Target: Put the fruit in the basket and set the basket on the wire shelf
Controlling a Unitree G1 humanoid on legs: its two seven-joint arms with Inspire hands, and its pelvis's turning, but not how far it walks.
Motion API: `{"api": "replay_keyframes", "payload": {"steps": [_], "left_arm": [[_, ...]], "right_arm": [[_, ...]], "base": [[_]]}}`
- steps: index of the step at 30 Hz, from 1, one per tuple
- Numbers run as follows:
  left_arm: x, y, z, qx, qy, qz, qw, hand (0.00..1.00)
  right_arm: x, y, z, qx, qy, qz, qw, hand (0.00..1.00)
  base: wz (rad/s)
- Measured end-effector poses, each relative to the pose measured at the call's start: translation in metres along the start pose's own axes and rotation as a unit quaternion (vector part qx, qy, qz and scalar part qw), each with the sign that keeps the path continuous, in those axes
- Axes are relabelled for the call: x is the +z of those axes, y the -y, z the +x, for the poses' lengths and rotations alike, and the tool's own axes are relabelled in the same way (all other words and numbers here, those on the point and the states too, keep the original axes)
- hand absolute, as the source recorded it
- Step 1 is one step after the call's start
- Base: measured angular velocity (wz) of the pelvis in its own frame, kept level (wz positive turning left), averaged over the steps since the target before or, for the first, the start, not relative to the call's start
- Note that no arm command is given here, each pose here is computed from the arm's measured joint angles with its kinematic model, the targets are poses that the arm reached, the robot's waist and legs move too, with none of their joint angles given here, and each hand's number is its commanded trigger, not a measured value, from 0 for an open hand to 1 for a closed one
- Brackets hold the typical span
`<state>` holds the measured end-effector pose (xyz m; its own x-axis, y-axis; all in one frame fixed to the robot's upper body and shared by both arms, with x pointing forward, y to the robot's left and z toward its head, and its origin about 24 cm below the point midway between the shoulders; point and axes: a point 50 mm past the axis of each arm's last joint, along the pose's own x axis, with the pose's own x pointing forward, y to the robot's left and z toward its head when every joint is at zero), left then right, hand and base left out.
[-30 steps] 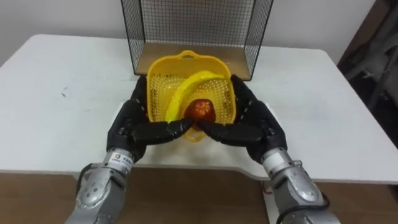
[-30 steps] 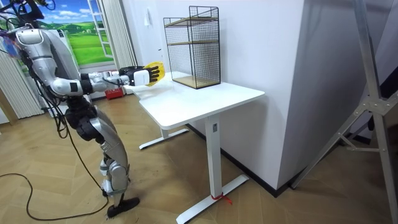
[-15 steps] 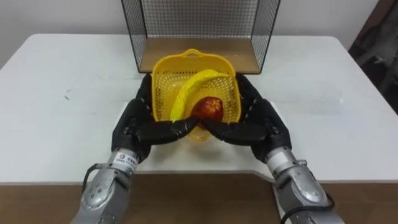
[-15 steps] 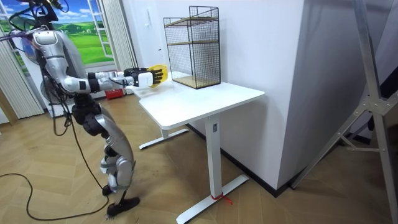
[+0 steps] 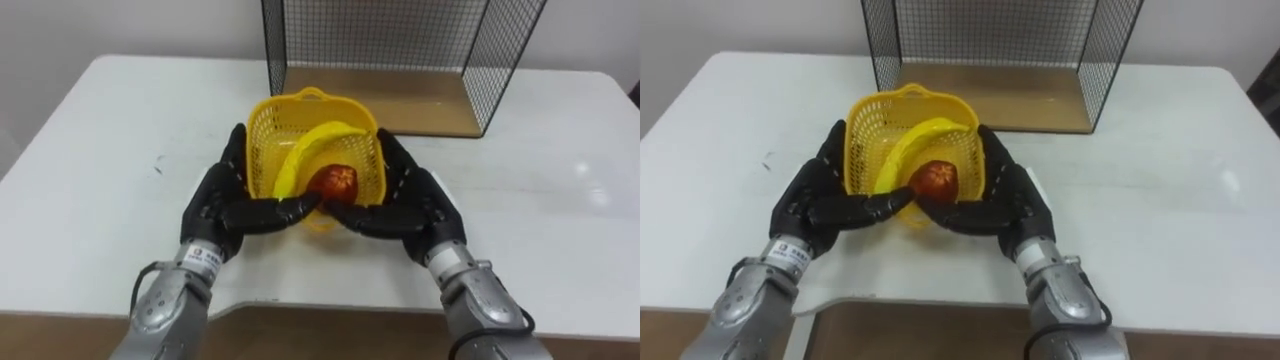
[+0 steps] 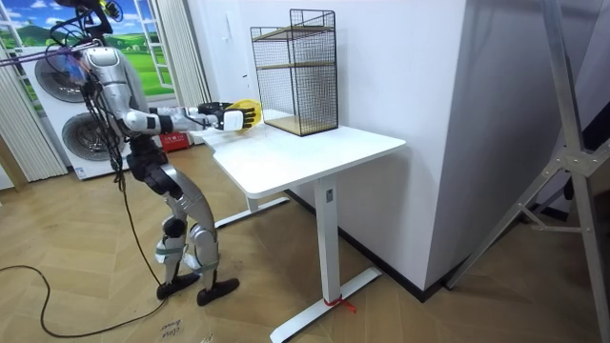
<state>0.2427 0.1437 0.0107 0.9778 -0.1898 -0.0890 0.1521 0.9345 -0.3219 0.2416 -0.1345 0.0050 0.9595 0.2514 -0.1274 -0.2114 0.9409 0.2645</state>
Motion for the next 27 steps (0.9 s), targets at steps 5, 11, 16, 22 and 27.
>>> {"api": "replay_keyframes", "payload": {"steps": [5,11,16,22,27], "left_arm": [[0.001,0.003,0.002,0.002,0.006,0.003,1.000,0.00],[0.008,0.005,0.005,0.005,0.020,-0.002,1.000,0.00],[0.011,0.003,0.005,0.008,0.025,0.003,1.000,0.00],[0.018,0.002,0.012,0.007,0.036,0.005,0.999,0.00],[0.025,0.007,0.018,-0.001,0.048,0.006,0.999,0.00]], "right_arm": [[0.005,0.002,0.002,-0.004,0.010,0.009,1.000,0.00],[0.007,-0.001,0.002,0.001,0.016,0.023,1.000,0.00],[0.006,-0.002,0.003,0.004,0.014,0.022,1.000,0.00],[0.014,-0.003,0.009,0.009,0.027,0.014,0.999,0.00],[0.024,-0.005,0.016,0.002,0.045,0.016,0.999,0.00]], "base": [[-0.10],[-0.27],[-0.14],[-0.01],[0.07]]}}
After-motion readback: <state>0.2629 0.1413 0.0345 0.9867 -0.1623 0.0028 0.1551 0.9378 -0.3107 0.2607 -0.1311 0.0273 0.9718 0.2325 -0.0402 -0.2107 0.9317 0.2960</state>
